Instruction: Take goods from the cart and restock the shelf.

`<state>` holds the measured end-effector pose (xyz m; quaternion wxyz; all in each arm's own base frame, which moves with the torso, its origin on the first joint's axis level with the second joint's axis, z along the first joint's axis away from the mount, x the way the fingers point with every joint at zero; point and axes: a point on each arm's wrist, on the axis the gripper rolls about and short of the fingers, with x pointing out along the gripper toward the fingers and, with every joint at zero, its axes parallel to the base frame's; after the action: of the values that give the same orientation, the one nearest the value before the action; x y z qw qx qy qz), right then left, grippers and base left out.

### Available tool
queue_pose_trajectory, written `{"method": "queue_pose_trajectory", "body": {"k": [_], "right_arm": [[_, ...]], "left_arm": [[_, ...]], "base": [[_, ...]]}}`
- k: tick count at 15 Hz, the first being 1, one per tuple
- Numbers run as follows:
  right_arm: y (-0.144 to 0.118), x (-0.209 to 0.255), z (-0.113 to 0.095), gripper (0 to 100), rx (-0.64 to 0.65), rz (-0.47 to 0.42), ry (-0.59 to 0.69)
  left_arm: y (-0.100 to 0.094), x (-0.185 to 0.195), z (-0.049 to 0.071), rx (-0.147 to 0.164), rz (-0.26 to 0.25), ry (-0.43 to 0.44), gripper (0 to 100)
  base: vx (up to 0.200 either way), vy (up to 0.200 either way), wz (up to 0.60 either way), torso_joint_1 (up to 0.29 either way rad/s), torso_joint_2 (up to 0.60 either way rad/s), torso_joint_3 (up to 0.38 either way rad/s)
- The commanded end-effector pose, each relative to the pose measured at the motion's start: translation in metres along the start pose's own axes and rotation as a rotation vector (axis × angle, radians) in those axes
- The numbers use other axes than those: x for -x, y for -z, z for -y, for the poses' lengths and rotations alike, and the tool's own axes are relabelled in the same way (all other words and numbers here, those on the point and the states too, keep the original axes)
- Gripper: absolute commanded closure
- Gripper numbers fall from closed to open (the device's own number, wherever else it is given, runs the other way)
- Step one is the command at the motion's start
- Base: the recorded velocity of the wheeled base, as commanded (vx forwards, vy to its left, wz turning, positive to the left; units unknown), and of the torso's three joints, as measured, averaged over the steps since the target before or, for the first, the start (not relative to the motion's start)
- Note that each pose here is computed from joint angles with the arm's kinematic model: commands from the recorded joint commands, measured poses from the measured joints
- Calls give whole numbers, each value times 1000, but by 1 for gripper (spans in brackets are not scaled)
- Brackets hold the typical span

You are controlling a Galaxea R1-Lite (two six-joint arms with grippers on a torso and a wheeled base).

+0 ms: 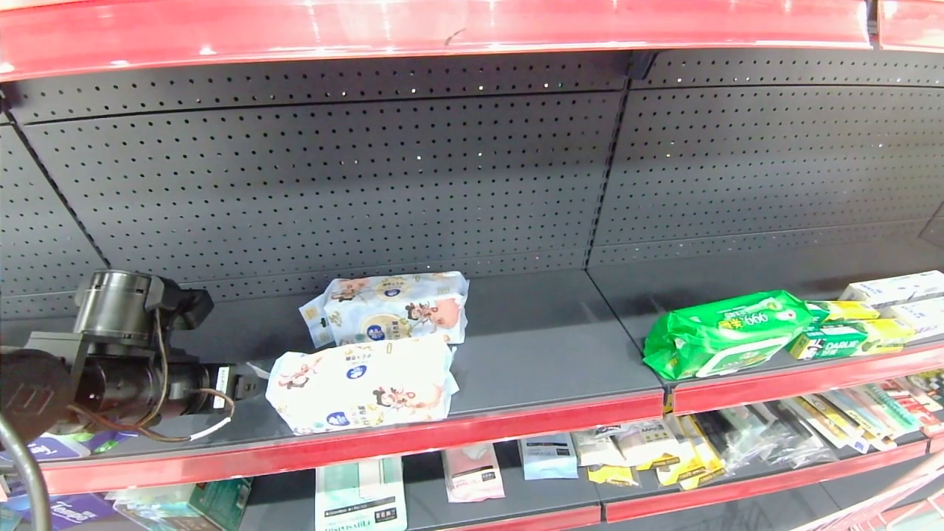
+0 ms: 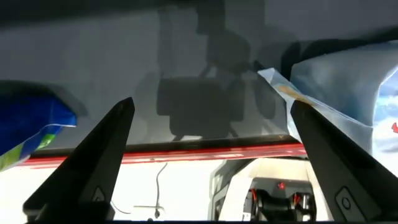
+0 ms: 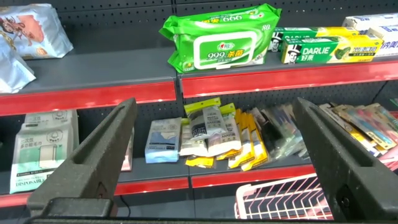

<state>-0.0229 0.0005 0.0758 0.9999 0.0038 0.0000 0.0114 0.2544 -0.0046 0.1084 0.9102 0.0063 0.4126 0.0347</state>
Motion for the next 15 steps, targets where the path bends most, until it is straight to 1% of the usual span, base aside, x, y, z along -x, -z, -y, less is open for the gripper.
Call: {"method": "queue_pose_trajectory", "body": {"k": [1, 2, 3, 6, 11, 13, 15], "right_arm": [[0, 0, 0, 0, 0, -2, 0], [0, 0, 0, 0, 1, -2, 0], [0, 0, 0, 0, 5, -2, 0], [0, 0, 0, 0, 5, -2, -2], [0, 0, 0, 0, 5, -2, -2], [0, 0, 0, 0, 5, -2, -2], [0, 0, 0, 0, 5, -2, -2]], "left_arm": [[1, -6, 6, -17, -17, 12, 0], [0, -6, 8, -22, -17, 19, 0], [2, -8, 12, -35, -26, 39, 0], [2, -9, 19, -54, -29, 61, 0], [2, -10, 25, -69, -31, 74, 0], [2, -11, 29, -81, -35, 84, 0], [2, -11, 31, -84, -36, 88, 0]], "base": [[0, 0, 0, 0, 0, 0], [0, 0, 0, 0, 0, 0], [0, 0, 0, 0, 0, 0], [0, 0, 0, 0, 0, 0], [0, 0, 0, 0, 0, 0], [0, 0, 0, 0, 0, 0], [0, 0, 0, 0, 0, 0]]}}
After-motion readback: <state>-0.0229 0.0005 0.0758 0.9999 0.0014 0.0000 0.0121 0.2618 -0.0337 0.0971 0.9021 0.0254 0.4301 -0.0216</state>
